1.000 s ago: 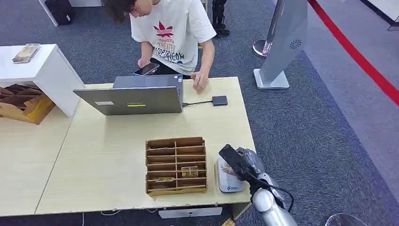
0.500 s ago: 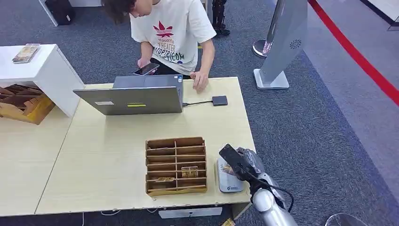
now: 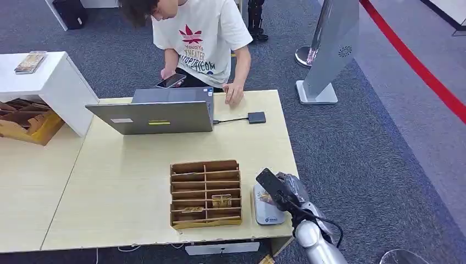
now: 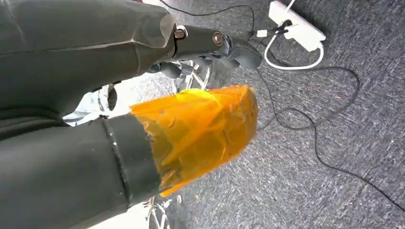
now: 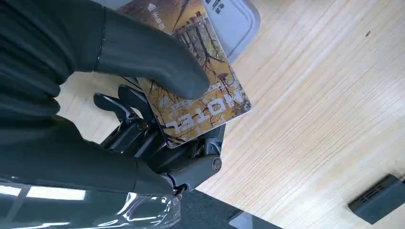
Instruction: Pass the card to the sensor for recognition and then transmit it.
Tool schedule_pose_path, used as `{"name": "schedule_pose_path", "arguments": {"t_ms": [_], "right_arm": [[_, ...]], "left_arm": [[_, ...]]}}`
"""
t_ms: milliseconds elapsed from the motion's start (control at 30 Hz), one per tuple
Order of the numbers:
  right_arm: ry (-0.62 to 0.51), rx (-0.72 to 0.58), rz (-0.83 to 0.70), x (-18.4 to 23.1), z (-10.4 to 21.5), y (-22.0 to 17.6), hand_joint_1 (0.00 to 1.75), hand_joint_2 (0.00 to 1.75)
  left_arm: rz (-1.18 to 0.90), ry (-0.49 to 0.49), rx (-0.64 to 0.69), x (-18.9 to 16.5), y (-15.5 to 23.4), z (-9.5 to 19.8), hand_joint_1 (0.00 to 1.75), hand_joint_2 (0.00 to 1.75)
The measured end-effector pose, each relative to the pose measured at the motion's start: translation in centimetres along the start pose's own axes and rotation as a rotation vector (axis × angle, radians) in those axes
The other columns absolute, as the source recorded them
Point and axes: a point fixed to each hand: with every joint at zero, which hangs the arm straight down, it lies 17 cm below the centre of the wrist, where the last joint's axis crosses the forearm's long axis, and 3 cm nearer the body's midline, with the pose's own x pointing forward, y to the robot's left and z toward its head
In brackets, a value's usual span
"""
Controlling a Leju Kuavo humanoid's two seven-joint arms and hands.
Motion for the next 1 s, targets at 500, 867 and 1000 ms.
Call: {"name": "schedule_pose_path", "arguments": {"t_ms": [500,867,1000], "right_arm": [[-0.003,0.004,-0.003,-0.06,-0.01,0.13,1.75,1.75],[-0.002,0.005,-0.003,-0.07,0.01,0.16,1.75,1.75],[-0.003,0.005,-0.003,-0.05,0.01,0.18,1.75,1.75]], "left_arm": [[-0.041,-0.013,0.003,-0.01,0.09,-0.03,0.00,0.00],[-0.069,-0.022,-0.005,0.00,-0.42,0.12,0.00,0.00],[-0.080,-0.027,-0.007,0.13,-0.52,0.15,0.00,0.00]]}}
